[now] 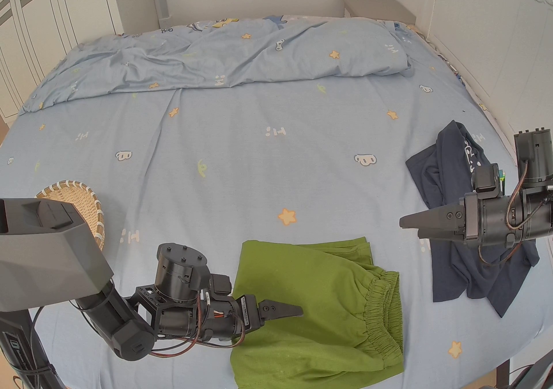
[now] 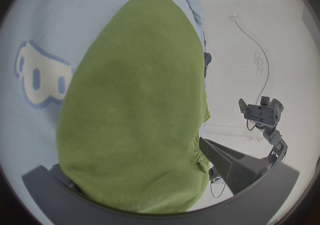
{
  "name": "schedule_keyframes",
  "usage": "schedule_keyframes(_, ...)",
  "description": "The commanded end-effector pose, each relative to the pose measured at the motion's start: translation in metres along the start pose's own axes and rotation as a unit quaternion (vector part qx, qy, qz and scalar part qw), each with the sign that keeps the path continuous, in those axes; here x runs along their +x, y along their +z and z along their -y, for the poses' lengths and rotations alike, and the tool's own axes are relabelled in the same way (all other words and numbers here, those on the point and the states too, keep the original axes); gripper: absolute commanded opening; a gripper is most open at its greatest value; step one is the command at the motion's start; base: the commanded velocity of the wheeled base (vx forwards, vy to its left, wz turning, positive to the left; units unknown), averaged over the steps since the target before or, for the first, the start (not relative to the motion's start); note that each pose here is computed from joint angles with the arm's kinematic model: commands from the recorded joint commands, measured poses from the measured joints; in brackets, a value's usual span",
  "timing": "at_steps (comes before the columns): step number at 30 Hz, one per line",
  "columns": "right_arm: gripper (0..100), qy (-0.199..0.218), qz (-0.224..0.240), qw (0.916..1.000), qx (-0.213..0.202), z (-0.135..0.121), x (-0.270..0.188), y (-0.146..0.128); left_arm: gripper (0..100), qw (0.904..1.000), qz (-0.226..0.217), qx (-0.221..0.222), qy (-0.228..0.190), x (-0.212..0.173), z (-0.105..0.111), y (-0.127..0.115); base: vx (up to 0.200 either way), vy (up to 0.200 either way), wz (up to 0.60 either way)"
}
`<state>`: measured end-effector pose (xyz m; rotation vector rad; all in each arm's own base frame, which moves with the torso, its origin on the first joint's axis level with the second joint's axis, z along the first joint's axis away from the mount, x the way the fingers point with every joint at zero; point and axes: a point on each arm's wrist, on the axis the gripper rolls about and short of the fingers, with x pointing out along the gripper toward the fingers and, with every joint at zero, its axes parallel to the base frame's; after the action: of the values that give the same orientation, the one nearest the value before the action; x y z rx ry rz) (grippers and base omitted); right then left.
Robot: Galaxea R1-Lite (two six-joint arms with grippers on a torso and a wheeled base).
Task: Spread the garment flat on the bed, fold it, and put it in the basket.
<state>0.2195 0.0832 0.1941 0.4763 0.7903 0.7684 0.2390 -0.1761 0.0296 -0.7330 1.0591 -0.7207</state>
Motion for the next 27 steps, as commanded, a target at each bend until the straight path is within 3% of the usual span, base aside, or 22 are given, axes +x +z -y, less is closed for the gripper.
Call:
schedule_keyframes(1, 100, -0.002, 0.007, 1.0, 0.001, 0.002, -0.002, 0.003, 100, 1.0, -0.002, -0.005, 0.001, 0.006, -0.004, -0.001, 0.0, 0.0, 0.0)
schedule_keyframes(4, 100, -0.004, 0.009, 1.0, 0.001, 0.003, -0.002, 0.004, 100, 1.0, -0.003, -0.004, -0.001, 0.008, -0.003, 0.0, 0.0, 0.0, 0.0)
schedule_keyframes(5, 100, -0.004, 0.009, 1.0, 0.001, 0.003, -0.002, 0.004, 0, 1.0, -0.003, -0.004, -0.001, 0.008, -0.003, 0.0, 0.0, 0.0, 0.0)
schedule_keyframes(11, 100, -0.001, 0.013, 0.9999, 0.0, 0.001, -0.002, 0.008, 0, 0.9999, -0.008, -0.007, -0.002, 0.004, -0.004, 0.0, 0.0, 0.0, 0.0)
schedule_keyframes(17, 100, -0.005, 0.011, 0.9999, 0.008, -0.005, 0.003, 0.034, 0, 0.9973, -0.014, -0.015, -0.071, -0.053, 0.015, 0.023, 0.0, 0.0, 0.0)
schedule_keyframes(19, 100, -0.005, 0.01, 0.9999, 0.006, -0.013, -0.001, 0.044, 0, 0.9945, -0.009, -0.011, -0.104, -0.081, 0.033, 0.042, 0.0, 0.0, 0.0)
schedule_keyframes(22, 100, -0.004, 0.011, 0.9999, 0.008, -0.015, -0.003, 0.046, 0, 0.9946, 0.011, -0.011, -0.103, -0.102, 0.057, 0.066, 0.0, 0.0, 0.0)
schedule_keyframes(27, 100, -0.013, -0.005, 0.9997, 0.022, -0.005, 0.005, 0.041, 0, 0.9966, 0.015, 0.004, -0.081, -0.114, 0.072, 0.092, 0.0, 0.0, 0.0)
